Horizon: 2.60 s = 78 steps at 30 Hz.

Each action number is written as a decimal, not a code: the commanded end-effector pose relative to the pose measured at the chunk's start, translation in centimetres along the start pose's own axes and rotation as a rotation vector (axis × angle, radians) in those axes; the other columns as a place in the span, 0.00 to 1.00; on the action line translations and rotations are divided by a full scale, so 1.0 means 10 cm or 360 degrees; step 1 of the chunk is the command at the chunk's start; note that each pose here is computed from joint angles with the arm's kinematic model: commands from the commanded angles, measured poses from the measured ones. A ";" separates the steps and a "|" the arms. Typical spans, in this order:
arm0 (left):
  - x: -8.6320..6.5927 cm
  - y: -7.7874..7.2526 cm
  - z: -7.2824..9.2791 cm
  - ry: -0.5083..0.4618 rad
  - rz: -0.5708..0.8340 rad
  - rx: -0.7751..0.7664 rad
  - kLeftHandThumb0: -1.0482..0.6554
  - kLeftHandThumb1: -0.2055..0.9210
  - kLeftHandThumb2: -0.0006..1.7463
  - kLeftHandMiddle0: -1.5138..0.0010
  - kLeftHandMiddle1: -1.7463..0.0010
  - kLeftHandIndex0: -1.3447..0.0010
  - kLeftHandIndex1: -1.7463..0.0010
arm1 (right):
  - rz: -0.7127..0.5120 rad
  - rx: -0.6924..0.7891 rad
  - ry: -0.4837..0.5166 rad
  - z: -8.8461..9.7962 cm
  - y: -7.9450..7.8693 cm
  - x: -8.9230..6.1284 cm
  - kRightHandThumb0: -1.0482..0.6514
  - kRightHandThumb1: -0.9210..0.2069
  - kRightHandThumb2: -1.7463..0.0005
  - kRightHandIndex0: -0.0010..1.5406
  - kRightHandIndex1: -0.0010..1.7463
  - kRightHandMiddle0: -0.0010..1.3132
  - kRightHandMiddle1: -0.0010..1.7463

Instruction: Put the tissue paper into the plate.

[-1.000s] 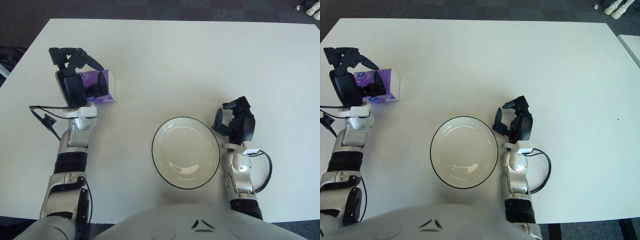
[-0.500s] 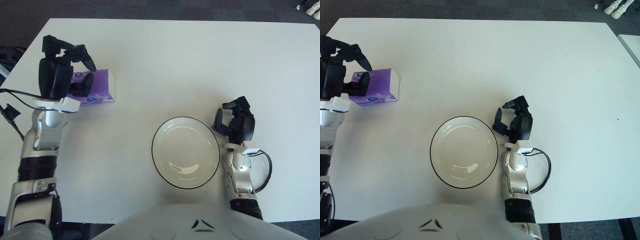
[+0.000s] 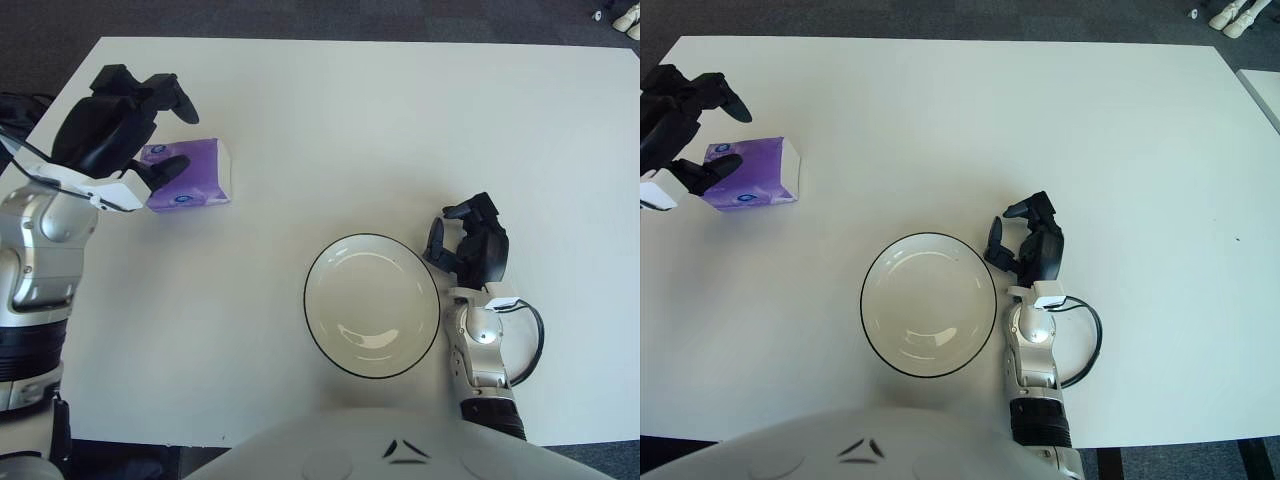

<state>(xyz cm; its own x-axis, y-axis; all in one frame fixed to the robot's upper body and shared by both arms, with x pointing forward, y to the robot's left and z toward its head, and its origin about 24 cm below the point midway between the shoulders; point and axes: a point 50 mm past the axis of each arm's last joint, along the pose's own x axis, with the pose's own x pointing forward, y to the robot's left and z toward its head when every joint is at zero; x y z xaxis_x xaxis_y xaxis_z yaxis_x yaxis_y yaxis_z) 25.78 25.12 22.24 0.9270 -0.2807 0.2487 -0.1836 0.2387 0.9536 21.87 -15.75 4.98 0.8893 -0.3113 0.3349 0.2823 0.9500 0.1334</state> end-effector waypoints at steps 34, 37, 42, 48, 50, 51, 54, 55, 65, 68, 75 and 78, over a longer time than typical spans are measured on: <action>0.31 -0.23 -0.33 -0.0088 -0.0659 -0.0118 0.00 0.77 0.35 1.00 1.00 1.00 1.00 | -0.0051 -0.0104 0.0191 -0.21 -0.12 -0.24 0.33 0.53 0.25 0.71 1.00 0.46 1.00; 0.32 -0.23 -0.33 -0.0104 -0.0690 -0.0119 0.00 0.77 0.35 1.00 1.00 1.00 1.00 | -0.0055 -0.0103 0.0194 -0.22 -0.12 -0.24 0.33 0.53 0.25 0.71 1.00 0.46 1.00; 0.40 -0.28 -0.32 -0.0146 -0.0779 -0.0124 0.01 0.74 0.34 1.00 1.00 1.00 1.00 | -0.0053 -0.0092 0.0189 -0.22 -0.12 -0.24 0.33 0.54 0.24 0.71 1.00 0.47 1.00; 0.45 -0.37 -0.34 -0.0167 -0.0830 -0.0128 0.03 0.69 0.35 1.00 1.00 1.00 1.00 | -0.0052 -0.0099 0.0211 -0.22 -0.14 -0.25 0.33 0.54 0.24 0.71 1.00 0.47 1.00; 0.46 -0.44 -0.35 -0.0152 -0.0854 -0.0133 0.04 0.67 0.37 1.00 1.00 1.00 1.00 | -0.0060 -0.0102 0.0214 -0.23 -0.14 -0.25 0.33 0.54 0.24 0.71 1.00 0.47 1.00; 0.46 -0.47 -0.35 -0.0144 -0.0866 -0.0135 0.04 0.64 0.38 1.00 1.00 1.00 1.00 | -0.0063 -0.0102 0.0215 -0.23 -0.14 -0.25 0.33 0.54 0.24 0.71 1.00 0.47 1.00; 0.47 -0.51 -0.36 -0.0118 -0.0904 -0.0138 0.05 0.61 0.39 1.00 1.00 1.00 1.00 | -0.0070 -0.0099 0.0216 -0.24 -0.14 -0.25 0.33 0.54 0.24 0.71 1.00 0.47 1.00; 0.48 -0.53 -0.35 -0.0095 -0.0939 -0.0137 0.05 0.60 0.40 1.00 1.00 1.00 1.00 | -0.0073 -0.0095 0.0210 -0.24 -0.14 -0.25 0.33 0.54 0.24 0.71 1.00 0.47 1.00; 0.47 -0.62 -0.27 0.0042 -0.1120 -0.0135 0.09 0.53 0.44 1.00 1.00 1.00 1.00 | -0.0097 -0.0110 0.0211 -0.23 -0.14 -0.26 0.33 0.53 0.24 0.71 1.00 0.46 1.00; 0.47 -0.66 -0.25 0.0087 -0.1194 -0.0132 0.09 0.52 0.44 1.00 1.00 1.00 1.00 | -0.0100 -0.0115 0.0226 -0.22 -0.14 -0.27 0.33 0.53 0.24 0.71 1.00 0.47 1.00; 0.47 -0.76 -0.24 0.0157 -0.1333 -0.0128 0.09 0.52 0.45 1.00 1.00 1.00 1.00 | -0.0100 -0.0121 0.0238 -0.22 -0.14 -0.27 0.33 0.53 0.24 0.70 1.00 0.46 1.00; 0.47 -0.87 -0.24 0.0170 -0.1388 -0.0135 0.08 0.53 0.45 1.00 1.00 1.00 1.00 | -0.0104 -0.0127 0.0245 -0.22 -0.14 -0.27 0.33 0.53 0.24 0.69 1.00 0.46 1.00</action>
<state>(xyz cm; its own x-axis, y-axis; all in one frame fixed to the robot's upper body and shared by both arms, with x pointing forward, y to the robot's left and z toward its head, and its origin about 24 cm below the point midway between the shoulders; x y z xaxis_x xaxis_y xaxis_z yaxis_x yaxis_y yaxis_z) 32.53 24.21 16.53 0.7977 -0.3175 -0.5126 0.5565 0.0602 0.8287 21.61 -15.86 4.91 0.8796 -0.3486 0.3238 0.3229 0.9372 0.1319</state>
